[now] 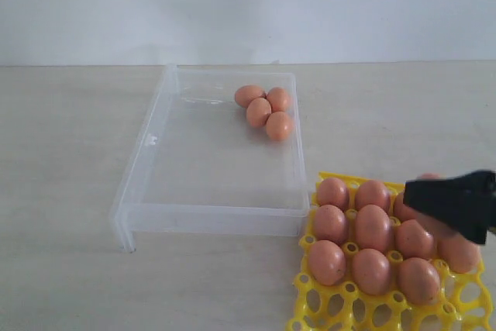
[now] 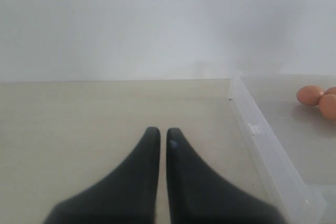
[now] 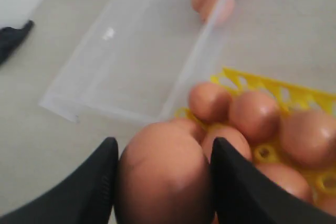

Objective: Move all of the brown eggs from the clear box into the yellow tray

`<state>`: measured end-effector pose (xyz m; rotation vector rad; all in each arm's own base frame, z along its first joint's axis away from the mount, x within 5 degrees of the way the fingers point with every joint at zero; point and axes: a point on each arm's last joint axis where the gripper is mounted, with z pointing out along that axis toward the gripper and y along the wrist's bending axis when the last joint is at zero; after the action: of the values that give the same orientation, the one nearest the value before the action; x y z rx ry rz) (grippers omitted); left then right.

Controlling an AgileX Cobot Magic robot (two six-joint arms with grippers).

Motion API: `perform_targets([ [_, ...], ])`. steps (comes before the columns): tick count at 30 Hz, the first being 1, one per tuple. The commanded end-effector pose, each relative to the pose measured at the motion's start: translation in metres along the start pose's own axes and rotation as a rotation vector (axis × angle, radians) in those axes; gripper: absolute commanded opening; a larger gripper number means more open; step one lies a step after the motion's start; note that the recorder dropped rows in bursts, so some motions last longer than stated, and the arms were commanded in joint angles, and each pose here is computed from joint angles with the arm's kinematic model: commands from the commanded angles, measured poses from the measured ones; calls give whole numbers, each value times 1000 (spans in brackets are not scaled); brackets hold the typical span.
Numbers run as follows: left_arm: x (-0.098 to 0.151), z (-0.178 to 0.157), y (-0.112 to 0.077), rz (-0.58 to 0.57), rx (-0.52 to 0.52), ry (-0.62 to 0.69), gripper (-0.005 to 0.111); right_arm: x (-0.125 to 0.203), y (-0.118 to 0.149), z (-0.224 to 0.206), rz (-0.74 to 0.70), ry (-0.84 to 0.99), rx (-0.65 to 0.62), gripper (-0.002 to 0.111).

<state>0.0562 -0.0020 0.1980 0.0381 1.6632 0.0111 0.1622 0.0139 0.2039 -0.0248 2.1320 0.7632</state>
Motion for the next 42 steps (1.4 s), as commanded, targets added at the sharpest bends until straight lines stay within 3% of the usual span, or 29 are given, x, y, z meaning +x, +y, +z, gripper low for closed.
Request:
perform_targets([
  [1,1,0,0,2,3,-2,4,16,-8,0,47,19,74,0],
  [12,1,0,0,2,3,-2,4,22,-15,-1,-284,120,145,0],
  [21,1,0,0,2,3,-2,4,37,-25,-6,-325,303,223,0],
  [42,1,0,0,2,3,-2,4,31,-25,-4,-315,232,234,0],
])
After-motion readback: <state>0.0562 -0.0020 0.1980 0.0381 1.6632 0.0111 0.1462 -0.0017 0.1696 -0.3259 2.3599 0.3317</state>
